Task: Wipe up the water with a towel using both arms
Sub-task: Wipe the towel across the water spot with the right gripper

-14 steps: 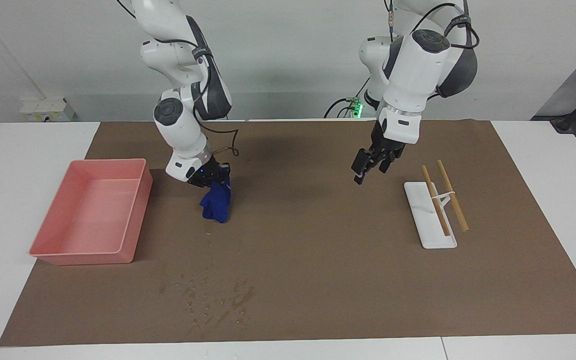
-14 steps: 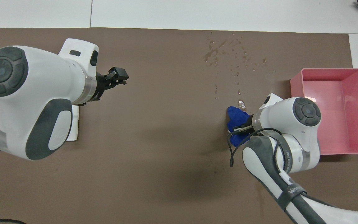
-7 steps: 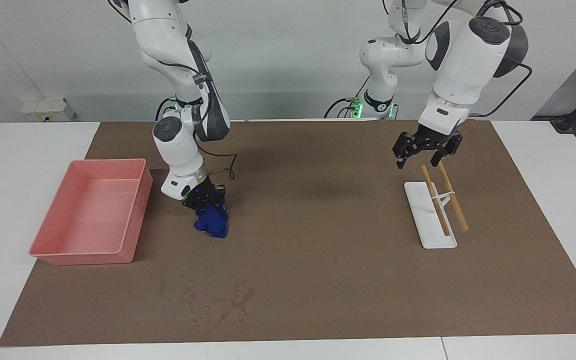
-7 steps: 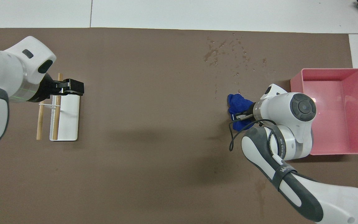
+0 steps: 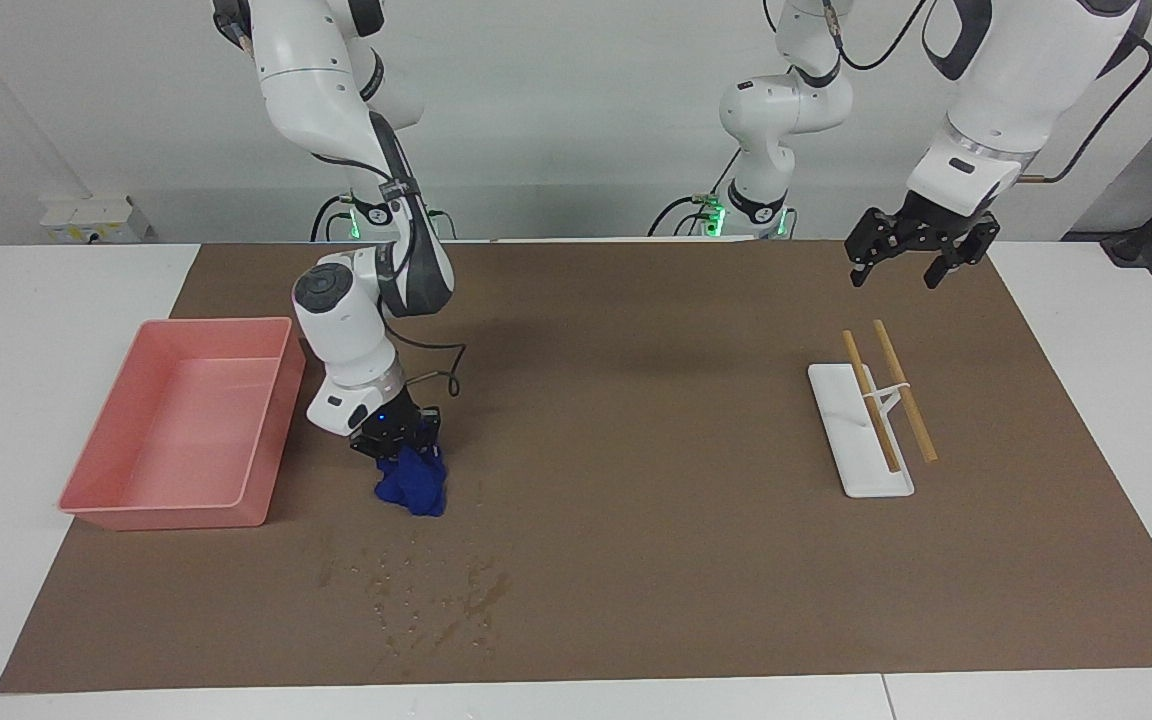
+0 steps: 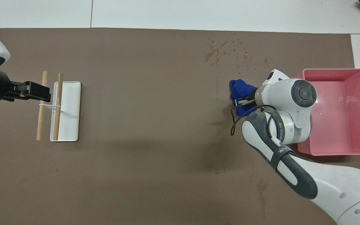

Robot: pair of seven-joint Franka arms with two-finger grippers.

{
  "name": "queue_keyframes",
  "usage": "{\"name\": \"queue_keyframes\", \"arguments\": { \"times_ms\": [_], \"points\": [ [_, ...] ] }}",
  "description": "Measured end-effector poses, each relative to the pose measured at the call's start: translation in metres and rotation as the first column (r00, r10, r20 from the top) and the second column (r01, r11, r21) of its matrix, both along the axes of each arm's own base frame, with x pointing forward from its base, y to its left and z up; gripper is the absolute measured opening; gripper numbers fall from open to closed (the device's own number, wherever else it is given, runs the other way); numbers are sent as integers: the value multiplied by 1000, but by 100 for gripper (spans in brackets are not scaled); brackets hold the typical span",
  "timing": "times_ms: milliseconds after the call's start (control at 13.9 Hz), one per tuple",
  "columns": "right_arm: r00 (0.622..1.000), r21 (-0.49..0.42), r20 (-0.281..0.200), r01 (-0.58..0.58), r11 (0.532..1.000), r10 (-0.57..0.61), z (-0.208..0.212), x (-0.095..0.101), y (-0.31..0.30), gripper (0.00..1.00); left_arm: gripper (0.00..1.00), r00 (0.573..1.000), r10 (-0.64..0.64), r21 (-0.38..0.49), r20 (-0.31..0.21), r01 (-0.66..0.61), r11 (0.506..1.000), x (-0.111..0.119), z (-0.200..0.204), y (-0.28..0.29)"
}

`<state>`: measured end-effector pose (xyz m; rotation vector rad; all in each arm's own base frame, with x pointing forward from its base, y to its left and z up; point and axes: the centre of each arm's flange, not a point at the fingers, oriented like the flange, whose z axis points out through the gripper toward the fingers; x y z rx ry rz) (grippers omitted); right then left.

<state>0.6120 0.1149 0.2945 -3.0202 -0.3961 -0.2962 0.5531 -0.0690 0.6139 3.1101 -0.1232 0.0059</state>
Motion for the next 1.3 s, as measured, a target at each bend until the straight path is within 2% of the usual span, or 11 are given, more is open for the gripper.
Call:
{"name": "queue_keyframes", "arguments": {
  "times_ms": [216,576,1008,1152,1296],
  "points": [
    [999,-36,29,-44,998,45,0,17,6,21,100,999,1,8,-39,-1,1000,-5,-23,3],
    [997,-39,58,-45,998,47,-2,42,7,21,100,999,-3,11,-33,4,1000,-10,-21,0],
    [992,-94,87,-84,992,93,-1,58,3,21,100,999,1,11,-33,-1,1000,-11,-22,2],
    [993,-101,71,-83,991,91,1,63,0,21,100,999,0,12,-33,1,1000,-11,-21,1],
    [996,-112,17,-88,990,90,12,69,0,21,100,999,3,10,-35,-3,1000,-12,-21,4]
  ]
}}
